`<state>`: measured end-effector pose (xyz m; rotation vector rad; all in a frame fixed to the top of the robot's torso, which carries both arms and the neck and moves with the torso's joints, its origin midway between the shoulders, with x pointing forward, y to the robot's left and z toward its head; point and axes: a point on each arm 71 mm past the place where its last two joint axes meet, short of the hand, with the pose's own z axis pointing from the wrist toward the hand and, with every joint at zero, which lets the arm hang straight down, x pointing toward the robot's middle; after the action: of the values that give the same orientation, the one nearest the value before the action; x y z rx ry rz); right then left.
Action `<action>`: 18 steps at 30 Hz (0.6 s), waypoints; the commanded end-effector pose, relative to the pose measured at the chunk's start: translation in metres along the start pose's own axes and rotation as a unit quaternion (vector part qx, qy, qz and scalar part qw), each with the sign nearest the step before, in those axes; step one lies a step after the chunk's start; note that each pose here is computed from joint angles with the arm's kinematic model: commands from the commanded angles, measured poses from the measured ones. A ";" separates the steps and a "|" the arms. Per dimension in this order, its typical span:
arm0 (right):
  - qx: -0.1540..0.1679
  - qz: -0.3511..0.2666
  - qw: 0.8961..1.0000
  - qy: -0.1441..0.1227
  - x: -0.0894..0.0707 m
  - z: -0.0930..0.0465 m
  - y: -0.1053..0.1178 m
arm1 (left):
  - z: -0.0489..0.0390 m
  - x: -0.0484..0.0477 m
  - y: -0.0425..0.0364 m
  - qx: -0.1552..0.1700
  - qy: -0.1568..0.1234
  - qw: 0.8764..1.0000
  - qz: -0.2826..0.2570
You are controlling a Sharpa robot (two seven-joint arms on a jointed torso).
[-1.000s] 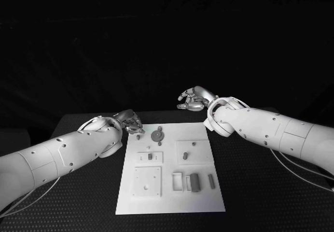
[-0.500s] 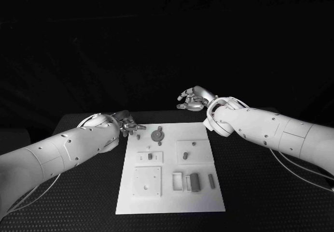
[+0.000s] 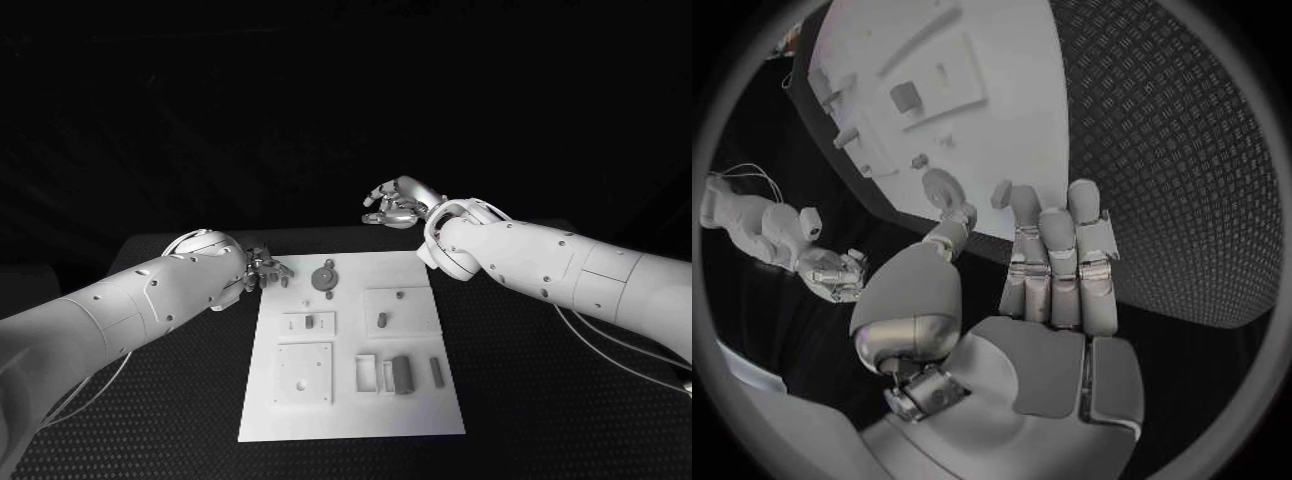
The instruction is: Assemble the parts on the task board
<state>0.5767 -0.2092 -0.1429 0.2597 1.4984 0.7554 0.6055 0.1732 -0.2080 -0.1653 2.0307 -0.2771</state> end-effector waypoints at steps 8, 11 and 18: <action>-0.003 0.001 1.000 0.006 0.002 0.000 0.002 | 0.0006 0.0024 -0.0018 -0.004 0.027 1.000 0.000; -0.004 0.001 1.000 0.007 0.002 0.001 0.002 | 0.0013 0.0022 -0.0018 -0.005 0.028 1.000 0.000; -0.005 0.002 1.000 0.008 0.003 0.001 0.004 | 0.0032 0.0019 -0.0031 -0.005 0.029 1.000 -0.004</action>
<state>0.5765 -0.2066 -0.1429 0.2576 1.5000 0.7607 0.6080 0.1726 -0.2097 -0.1749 2.0693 -0.2629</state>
